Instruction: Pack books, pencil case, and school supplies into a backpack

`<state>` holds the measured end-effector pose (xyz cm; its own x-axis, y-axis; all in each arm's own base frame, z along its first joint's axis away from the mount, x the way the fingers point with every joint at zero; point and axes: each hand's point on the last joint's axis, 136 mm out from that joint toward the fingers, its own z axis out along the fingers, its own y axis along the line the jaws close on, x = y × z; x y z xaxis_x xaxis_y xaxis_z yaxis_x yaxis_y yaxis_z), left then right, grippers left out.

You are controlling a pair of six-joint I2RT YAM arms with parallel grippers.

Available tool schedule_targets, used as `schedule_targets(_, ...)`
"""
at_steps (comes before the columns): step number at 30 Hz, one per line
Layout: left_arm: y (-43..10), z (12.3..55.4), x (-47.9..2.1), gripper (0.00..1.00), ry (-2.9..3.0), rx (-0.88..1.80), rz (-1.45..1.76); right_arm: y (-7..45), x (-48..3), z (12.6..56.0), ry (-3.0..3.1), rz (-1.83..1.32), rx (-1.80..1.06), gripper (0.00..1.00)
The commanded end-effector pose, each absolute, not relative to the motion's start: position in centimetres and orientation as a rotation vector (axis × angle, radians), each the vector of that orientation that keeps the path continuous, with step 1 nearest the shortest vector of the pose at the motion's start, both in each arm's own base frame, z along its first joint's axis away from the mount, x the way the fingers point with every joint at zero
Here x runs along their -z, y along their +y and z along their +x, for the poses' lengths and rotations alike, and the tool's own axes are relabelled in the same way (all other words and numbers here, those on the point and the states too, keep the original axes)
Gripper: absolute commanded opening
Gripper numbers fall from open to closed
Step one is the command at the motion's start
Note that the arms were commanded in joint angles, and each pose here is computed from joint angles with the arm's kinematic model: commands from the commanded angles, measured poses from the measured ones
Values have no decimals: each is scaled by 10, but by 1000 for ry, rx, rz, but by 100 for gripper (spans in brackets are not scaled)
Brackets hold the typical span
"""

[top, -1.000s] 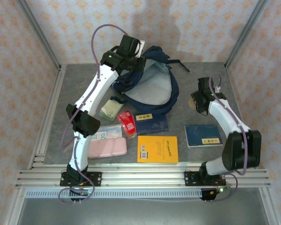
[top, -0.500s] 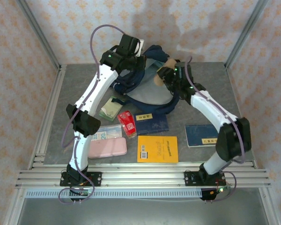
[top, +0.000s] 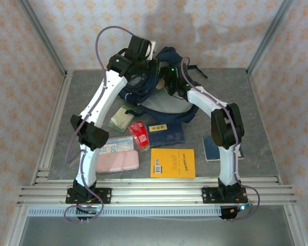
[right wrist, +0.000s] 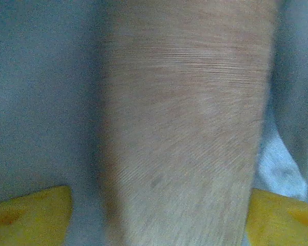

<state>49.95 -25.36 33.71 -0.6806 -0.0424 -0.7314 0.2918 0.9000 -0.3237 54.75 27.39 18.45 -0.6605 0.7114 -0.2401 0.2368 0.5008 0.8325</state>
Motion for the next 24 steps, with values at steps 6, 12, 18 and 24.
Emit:
schedule_targets(6, -218, 501, -437, 0, 1978, 569, 110, 282, -231, 533, 2205, 421, -992, 100)
schedule_targets(12, -223, 510, -415, 0, 2024, 581, 116, 269, -265, 507, 2146, 231, -912, 99)
schedule_targets(18, -235, 514, -383, 0, 2105, 638, 145, 260, -305, 447, 2030, -2, -923, 95)
schedule_targets(24, -259, 516, -344, 0, 2204, 762, 155, 245, -283, 388, 2154, -130, -884, 91)
